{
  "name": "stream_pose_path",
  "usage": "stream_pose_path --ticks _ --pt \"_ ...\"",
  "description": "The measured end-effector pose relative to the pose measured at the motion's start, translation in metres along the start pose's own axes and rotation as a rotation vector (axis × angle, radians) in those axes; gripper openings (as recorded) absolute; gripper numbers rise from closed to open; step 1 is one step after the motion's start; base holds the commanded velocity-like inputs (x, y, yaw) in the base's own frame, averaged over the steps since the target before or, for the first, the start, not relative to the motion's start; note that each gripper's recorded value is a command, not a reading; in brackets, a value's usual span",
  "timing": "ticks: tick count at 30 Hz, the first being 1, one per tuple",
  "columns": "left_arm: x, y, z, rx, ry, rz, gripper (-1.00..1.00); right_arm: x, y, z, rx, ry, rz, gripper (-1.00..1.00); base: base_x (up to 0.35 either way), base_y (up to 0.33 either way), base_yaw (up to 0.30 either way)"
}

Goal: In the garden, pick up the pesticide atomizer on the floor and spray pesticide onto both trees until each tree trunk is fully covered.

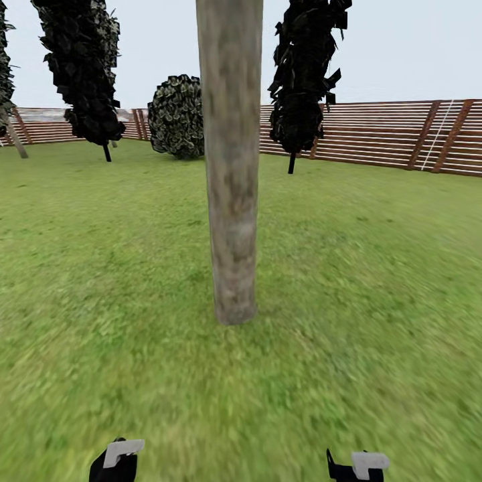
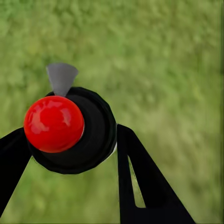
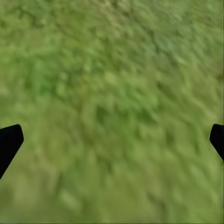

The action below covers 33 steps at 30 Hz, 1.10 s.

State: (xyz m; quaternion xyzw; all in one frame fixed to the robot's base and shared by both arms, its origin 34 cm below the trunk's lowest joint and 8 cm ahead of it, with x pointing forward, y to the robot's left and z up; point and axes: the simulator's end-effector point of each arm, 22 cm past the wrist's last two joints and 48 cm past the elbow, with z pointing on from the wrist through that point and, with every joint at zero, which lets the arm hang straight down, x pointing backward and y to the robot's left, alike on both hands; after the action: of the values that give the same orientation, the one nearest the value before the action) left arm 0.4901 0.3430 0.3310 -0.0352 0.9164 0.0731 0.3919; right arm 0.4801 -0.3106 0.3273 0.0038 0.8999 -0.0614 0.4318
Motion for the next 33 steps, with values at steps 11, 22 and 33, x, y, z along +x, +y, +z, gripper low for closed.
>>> stream_pose_path --ticks 11,22,33 --pt "-0.026 -0.054 0.003 0.438 0.012 0.319 -1.0 -0.066 0.019 0.02 -0.287 -0.117 -0.412 1.0 0.017 -0.006 0.0" --pt "-0.051 -0.098 -0.02 0.886 0.189 0.689 -1.0 -0.105 0.11 0.007 -0.766 -0.07 -0.655 1.0 0.0 0.0 0.0" --pt "-0.025 -0.127 -0.045 1.036 0.285 0.846 -1.0 -0.087 0.203 -0.029 -0.99 -0.003 -0.814 -1.0 0.0 0.0 0.0"
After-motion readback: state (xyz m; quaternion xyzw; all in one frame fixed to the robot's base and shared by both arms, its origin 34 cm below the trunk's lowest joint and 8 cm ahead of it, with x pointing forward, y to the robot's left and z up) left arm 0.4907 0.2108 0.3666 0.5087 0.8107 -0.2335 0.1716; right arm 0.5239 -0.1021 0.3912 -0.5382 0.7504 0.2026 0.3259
